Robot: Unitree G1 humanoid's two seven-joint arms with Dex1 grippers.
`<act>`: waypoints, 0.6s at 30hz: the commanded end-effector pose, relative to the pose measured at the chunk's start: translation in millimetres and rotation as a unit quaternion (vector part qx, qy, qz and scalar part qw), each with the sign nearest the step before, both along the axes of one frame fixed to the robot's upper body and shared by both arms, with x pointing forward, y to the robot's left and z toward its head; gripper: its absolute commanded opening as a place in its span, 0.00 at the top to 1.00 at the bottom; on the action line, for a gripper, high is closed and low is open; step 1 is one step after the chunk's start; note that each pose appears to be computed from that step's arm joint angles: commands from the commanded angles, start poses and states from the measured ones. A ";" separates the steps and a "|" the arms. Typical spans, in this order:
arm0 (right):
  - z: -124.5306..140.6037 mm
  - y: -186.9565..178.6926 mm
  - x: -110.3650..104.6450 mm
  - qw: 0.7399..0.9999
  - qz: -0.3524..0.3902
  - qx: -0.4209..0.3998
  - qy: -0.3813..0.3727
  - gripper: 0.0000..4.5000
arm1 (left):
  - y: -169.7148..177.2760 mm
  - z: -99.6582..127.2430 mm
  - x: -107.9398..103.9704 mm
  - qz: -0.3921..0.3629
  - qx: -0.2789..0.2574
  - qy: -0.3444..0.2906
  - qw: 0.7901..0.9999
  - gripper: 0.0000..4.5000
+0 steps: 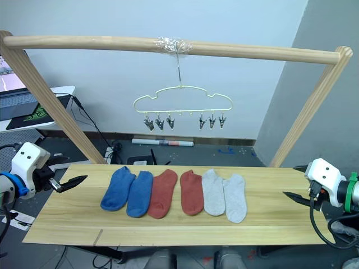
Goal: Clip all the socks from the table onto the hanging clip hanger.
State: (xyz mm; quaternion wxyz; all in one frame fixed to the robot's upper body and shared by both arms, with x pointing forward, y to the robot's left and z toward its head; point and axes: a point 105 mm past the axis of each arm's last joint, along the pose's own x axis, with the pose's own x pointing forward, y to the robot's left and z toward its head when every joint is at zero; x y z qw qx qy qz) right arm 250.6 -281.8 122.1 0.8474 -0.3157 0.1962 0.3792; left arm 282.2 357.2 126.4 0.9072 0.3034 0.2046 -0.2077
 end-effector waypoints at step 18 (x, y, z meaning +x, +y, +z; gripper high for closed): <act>7.6 -1.4 0.6 1.000 0.004 -0.007 -0.022 0.00 | 11.5 11.5 6.9 -0.017 -0.004 -0.022 1.000 0.01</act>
